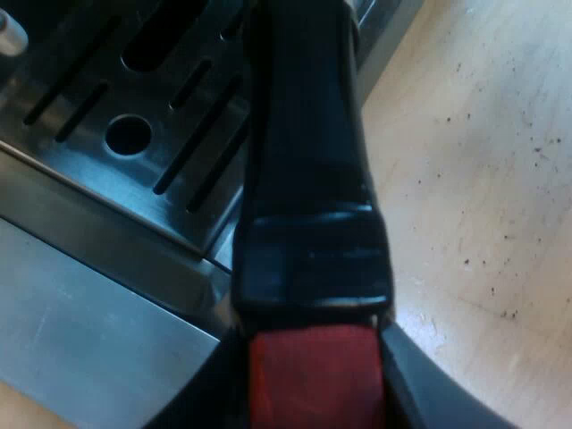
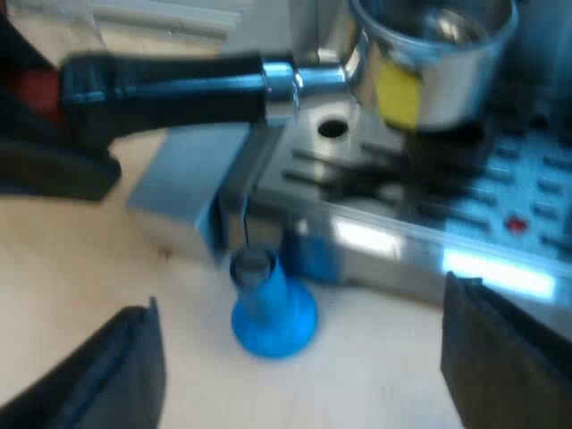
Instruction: Put the handle in the coffee machine
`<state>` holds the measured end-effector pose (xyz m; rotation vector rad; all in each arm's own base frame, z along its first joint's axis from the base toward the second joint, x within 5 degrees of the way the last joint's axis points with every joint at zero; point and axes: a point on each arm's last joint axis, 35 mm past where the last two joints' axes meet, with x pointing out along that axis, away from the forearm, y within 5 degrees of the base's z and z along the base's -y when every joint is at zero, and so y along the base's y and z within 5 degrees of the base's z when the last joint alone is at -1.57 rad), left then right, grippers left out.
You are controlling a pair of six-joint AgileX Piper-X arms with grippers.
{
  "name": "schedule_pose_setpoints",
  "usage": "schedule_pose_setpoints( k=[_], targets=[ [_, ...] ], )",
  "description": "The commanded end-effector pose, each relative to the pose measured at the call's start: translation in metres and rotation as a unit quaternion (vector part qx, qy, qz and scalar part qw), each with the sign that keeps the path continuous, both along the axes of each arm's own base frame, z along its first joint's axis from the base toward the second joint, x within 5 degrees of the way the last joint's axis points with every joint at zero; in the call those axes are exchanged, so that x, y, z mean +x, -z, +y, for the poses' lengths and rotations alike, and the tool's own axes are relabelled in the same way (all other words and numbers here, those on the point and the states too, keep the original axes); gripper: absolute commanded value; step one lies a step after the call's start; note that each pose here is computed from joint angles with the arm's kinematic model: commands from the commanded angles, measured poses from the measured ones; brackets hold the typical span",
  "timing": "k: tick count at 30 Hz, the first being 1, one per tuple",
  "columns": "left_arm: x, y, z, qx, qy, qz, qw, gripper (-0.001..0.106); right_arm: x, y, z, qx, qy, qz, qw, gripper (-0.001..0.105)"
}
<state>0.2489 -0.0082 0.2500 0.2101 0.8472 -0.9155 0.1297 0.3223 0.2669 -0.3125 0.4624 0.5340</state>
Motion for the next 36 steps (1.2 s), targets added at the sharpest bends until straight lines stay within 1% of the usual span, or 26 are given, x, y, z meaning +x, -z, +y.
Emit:
schedule_pose_setpoints(
  k=[1,3,5,6,7,10,12,13,15,18,20,22,23,25,29,30,32,36],
  targets=[
    [0.004,-0.006,-0.002,-0.018,0.022,-0.027,0.9992,0.000,0.003,0.005,0.005,0.029,0.008,-0.053,0.9981,0.057],
    [0.004,-0.005,-0.002,-0.016,0.025,-0.028,0.9992,0.000,0.005,0.012,0.006,0.041,0.028,-0.071,0.9962,0.054],
    [0.006,-0.005,-0.002,-0.018,0.026,-0.033,0.9990,0.000,0.008,0.021,0.009,0.050,0.053,-0.103,0.9920,0.054],
    [0.007,-0.004,-0.002,-0.017,0.026,-0.034,0.9989,0.000,0.008,0.023,0.010,0.042,0.054,-0.112,0.9914,0.054],
    [0.008,-0.004,-0.002,-0.017,0.026,-0.035,0.9989,0.000,0.010,0.026,0.014,0.041,0.052,-0.125,0.9899,0.054],
    [0.010,-0.001,-0.002,-0.017,0.026,-0.033,0.9990,0.000,0.012,0.033,0.022,0.047,0.050,-0.143,0.9873,0.054],
    [0.010,0.000,-0.002,-0.017,0.026,-0.031,0.9990,0.000,0.015,0.038,0.024,0.054,0.077,-0.157,0.9831,0.054],
    [0.011,0.000,-0.002,-0.019,0.027,-0.032,0.9989,0.000,0.016,0.042,0.025,0.055,0.098,-0.165,0.9798,0.054],
    [0.012,-0.001,-0.002,-0.026,0.030,-0.038,0.9985,0.000,0.017,0.045,0.027,0.061,0.112,-0.172,0.9769,0.054],
    [0.014,-0.002,-0.002,-0.025,0.029,-0.049,0.9981,0.000,0.018,0.050,0.030,0.067,0.115,-0.174,0.9758,0.054],
    [0.015,-0.003,-0.002,-0.025,0.028,-0.056,0.9977,0.000,0.019,0.053,0.031,0.066,0.128,-0.179,0.9733,0.054],
    [0.016,-0.003,-0.002,-0.026,0.025,-0.058,0.9976,0.000,0.020,0.055,0.031,0.070,0.144,-0.185,0.9695,0.054],
    [0.016,-0.003,-0.002,-0.026,0.026,-0.060,0.9975,0.000,0.021,0.055,0.031,0.072,0.146,-0.186,0.9690,0.054],
    [0.019,-0.004,-0.002,-0.027,0.022,-0.069,0.9970,0.000,0.021,0.057,0.032,0.076,0.147,-0.188,0.9681,0.054],
    [0.022,-0.006,0.000,-0.022,0.018,-0.084,0.9961,0.000,0.021,0.057,0.033,0.072,0.145,-0.192,0.9681,0.054],
    [0.023,-0.006,0.000,-0.020,0.018,-0.090,0.9956,0.000,0.021,0.056,0.033,0.078,0.145,-0.193,0.9672,0.054],
    [0.025,-0.007,0.000,-0.016,0.014,-0.099,0.9949,0.000,0.021,0.056,0.033,0.079,0.146,-0.193,0.9671,0.054],
    [0.030,-0.010,0.000,-0.023,-0.001,-0.111,0.9935,0.000,0.021,0.055,0.033,0.080,0.146,-0.194,0.9669,0.054]
  ],
)
